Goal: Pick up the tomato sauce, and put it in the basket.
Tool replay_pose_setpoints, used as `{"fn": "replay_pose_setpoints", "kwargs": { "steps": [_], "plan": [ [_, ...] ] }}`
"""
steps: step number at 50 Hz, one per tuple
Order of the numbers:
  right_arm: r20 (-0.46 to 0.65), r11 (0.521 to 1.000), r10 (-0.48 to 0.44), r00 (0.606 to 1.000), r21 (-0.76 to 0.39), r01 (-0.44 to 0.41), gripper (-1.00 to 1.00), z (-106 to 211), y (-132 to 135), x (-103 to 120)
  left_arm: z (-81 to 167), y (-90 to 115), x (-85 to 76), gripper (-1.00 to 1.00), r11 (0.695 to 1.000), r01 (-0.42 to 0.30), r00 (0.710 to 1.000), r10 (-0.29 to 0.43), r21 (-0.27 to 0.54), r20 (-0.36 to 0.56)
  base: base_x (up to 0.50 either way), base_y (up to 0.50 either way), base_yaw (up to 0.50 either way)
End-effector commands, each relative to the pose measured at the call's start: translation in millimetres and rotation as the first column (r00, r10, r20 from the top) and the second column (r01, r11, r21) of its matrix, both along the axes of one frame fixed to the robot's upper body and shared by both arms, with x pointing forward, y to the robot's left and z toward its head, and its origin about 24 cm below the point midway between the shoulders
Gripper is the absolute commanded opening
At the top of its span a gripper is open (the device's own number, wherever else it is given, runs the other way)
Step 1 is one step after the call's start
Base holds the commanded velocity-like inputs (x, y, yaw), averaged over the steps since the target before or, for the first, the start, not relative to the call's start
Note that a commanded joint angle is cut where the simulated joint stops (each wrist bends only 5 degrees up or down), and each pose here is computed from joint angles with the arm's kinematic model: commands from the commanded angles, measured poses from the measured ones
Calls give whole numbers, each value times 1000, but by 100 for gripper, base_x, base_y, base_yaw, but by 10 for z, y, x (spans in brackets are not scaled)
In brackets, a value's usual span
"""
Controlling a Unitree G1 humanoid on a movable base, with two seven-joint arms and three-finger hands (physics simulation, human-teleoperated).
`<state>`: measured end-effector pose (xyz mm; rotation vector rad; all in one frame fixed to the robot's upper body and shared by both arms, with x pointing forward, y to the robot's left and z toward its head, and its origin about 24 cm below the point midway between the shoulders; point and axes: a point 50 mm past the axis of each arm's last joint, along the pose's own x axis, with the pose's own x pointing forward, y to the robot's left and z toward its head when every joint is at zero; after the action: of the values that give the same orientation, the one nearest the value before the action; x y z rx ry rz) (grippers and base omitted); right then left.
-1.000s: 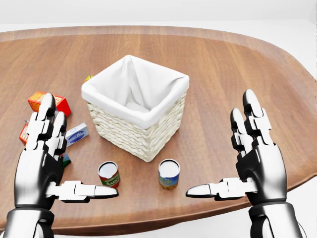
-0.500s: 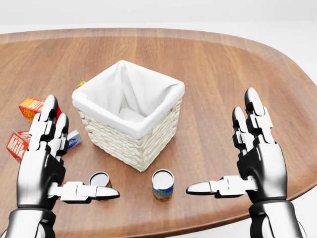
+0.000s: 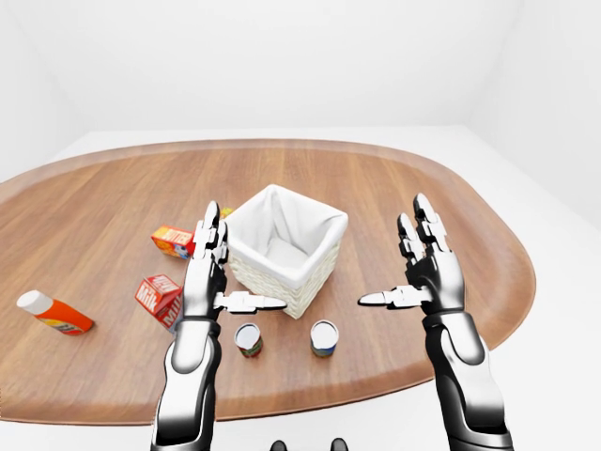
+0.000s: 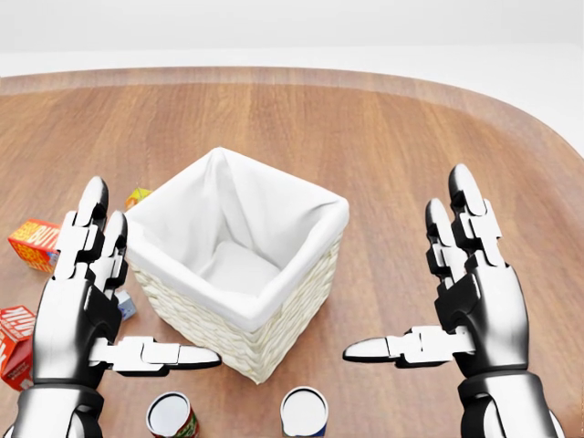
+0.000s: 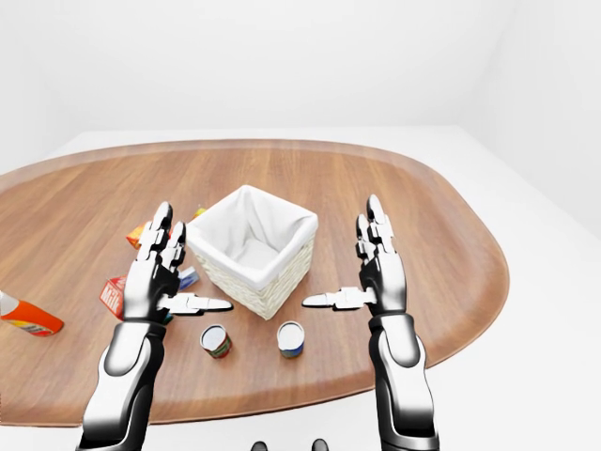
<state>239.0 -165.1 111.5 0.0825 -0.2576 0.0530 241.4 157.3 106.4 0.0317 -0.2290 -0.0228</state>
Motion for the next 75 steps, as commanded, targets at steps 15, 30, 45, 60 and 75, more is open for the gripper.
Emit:
{"fn": "replay_pose_setpoints", "kwargs": {
  "steps": [15, 30, 45, 60, 75],
  "plan": [
    [-13, 1000, -26, 1000, -16, 26, 100, -23, -1, 21, 18, 5, 1, 100, 1000, -2, 1000, 2, 0, 8, 2, 0, 0],
    [-11, 1000, -1, 1000, -23, 0, 100, -23, 35, -9, 19, 1, -4, 100, 1000, 0, 1000, 0, 4, 8, 3, 0, 0],
    [5, 1000, -20, 1000, -23, 20, 100, 17, 4, 7, 147, 33, -21, 100, 1000, -16, 998, 14, 26, 64, 0, 0, 0],
    [-13, 1000, -20, 1000, -23, 20, 100, -24, 9, 14, 374, 42, -87, 100, 991, -47, 986, 27, 124, 164, 0, 0, 0],
    [3, 999, -29, 1000, -19, 29, 100, 14, -14, 20, 376, 21, -139, 100, 969, -81, 985, 43, 234, 166, 0, 0, 0]
  ]
}}
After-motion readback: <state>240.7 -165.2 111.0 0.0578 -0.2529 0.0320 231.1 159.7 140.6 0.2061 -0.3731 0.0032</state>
